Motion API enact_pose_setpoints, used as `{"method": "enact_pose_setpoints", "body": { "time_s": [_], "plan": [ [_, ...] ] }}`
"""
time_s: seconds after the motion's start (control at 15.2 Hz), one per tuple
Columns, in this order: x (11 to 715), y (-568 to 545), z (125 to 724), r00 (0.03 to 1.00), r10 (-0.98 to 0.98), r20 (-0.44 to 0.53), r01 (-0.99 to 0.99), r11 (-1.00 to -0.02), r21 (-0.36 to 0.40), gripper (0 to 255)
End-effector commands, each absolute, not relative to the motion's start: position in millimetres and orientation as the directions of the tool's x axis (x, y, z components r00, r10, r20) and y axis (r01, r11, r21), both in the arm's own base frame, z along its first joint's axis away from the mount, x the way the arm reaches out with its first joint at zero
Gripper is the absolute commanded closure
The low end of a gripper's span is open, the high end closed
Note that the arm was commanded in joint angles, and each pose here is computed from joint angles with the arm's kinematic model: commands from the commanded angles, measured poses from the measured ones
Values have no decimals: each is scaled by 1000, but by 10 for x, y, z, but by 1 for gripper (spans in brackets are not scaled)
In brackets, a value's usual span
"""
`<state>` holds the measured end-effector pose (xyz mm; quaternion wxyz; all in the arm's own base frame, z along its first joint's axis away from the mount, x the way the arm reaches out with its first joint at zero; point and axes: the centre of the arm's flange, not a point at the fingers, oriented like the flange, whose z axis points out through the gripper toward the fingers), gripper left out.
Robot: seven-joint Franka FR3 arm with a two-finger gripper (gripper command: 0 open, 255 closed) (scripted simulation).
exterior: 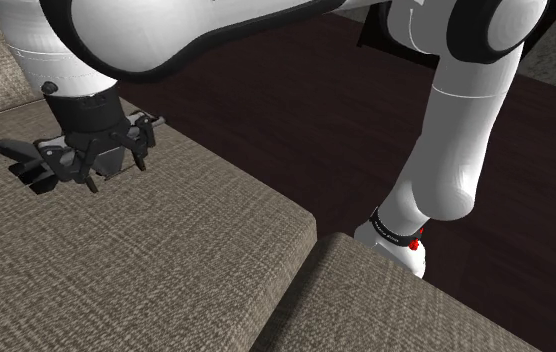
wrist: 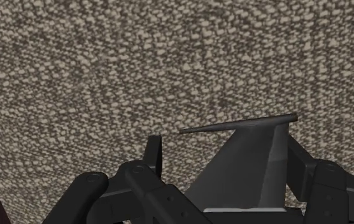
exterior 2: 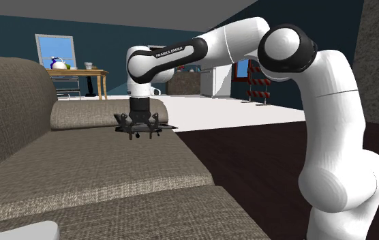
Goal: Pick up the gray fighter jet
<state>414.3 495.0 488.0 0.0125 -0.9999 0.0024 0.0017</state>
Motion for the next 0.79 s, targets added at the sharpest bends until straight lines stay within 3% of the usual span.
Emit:
{"method": "enact_pose_setpoints", "body": {
  "time_s": [0.0, 0.73],
  "plan": [
    [4137, 4958, 4979, 1000, -5, -3, -5, -1000, -25, 255],
    [4137, 4958, 5560, 1000, -5, -3, -5, -1000, -25, 255]
  ]
}}
